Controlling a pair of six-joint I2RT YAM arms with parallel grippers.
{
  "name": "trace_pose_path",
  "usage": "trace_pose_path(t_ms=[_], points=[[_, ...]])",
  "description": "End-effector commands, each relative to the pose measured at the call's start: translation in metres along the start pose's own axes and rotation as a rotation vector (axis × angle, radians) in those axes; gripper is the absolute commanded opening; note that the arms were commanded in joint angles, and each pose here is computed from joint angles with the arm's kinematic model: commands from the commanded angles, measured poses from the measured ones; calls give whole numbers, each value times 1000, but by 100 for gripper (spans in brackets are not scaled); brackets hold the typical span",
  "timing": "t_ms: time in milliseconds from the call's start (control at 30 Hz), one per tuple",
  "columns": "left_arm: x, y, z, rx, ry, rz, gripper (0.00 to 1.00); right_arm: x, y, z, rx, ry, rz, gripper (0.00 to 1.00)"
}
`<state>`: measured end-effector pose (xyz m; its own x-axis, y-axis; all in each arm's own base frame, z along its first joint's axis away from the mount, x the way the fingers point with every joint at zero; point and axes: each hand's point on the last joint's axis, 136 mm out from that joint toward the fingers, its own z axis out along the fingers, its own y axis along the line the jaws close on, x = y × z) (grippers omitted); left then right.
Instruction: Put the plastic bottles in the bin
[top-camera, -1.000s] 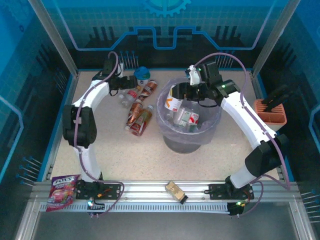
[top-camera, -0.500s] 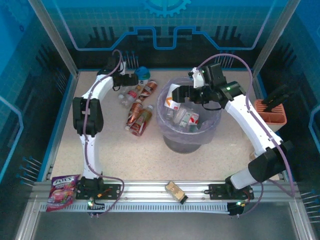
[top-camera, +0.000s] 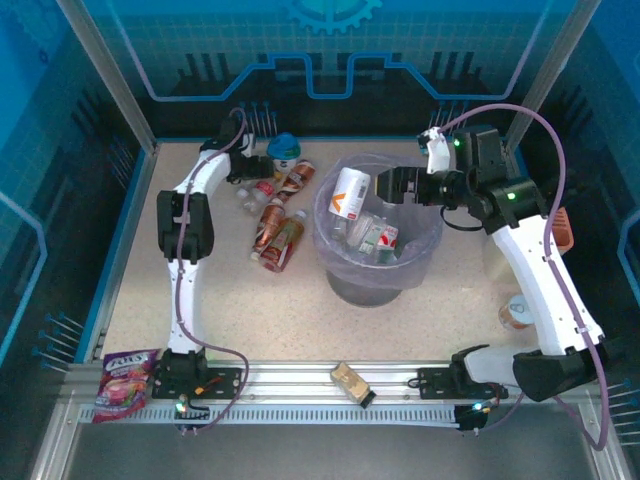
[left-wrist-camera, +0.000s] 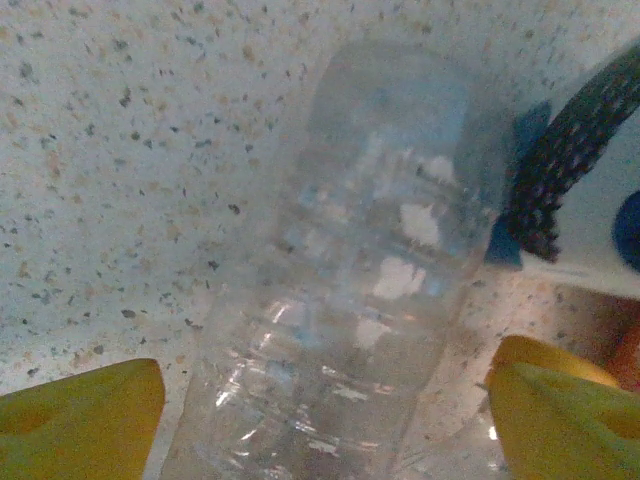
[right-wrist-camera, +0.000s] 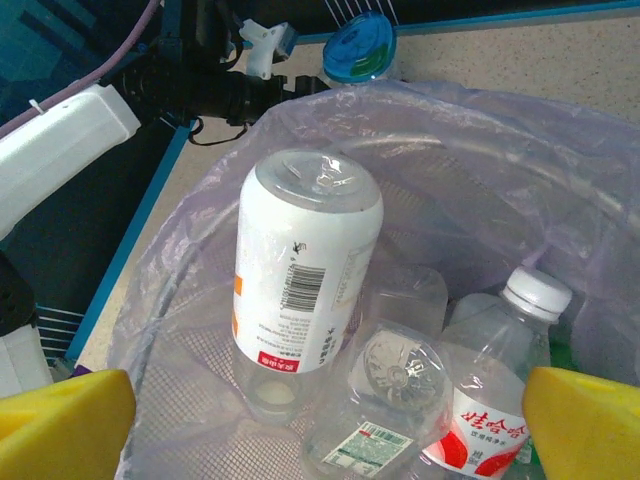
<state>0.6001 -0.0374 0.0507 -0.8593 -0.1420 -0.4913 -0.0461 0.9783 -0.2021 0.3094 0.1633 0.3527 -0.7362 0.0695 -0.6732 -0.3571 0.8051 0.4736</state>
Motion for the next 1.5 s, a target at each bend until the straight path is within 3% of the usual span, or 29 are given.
trace_pose_path(t_ms=[0,133,467,667,867,1000,1133,1333,1467], points=[[5,10,5,-30,31,-7,79,5,-2,-14,16,-3,-9,100],[6,18,9,-66,27,-12,64,7,-4,-18,21,-9,0,100],[-18,9,-26,-51,-79,-4,52,8,-1,-29,22,-34,-6,100],[-45,0,-83,-54,-199,17,51,8,3,-40,11,-69,-3,100],[-49,-29,-170,47,-301,7,51,-11,27,-41,-94,-127,-9,99],[-29,-67,-233,171,-378,32,51,-27,54,-28,-171,-138,-52,99],[9,-120,-286,301,-423,143,51,-41,86,-7,-245,-128,-109,99],[66,-181,-339,468,-449,228,49,-58,131,26,-372,-113,-146,100],[86,-208,-368,603,-486,240,47,-59,143,53,-415,-81,-131,100]])
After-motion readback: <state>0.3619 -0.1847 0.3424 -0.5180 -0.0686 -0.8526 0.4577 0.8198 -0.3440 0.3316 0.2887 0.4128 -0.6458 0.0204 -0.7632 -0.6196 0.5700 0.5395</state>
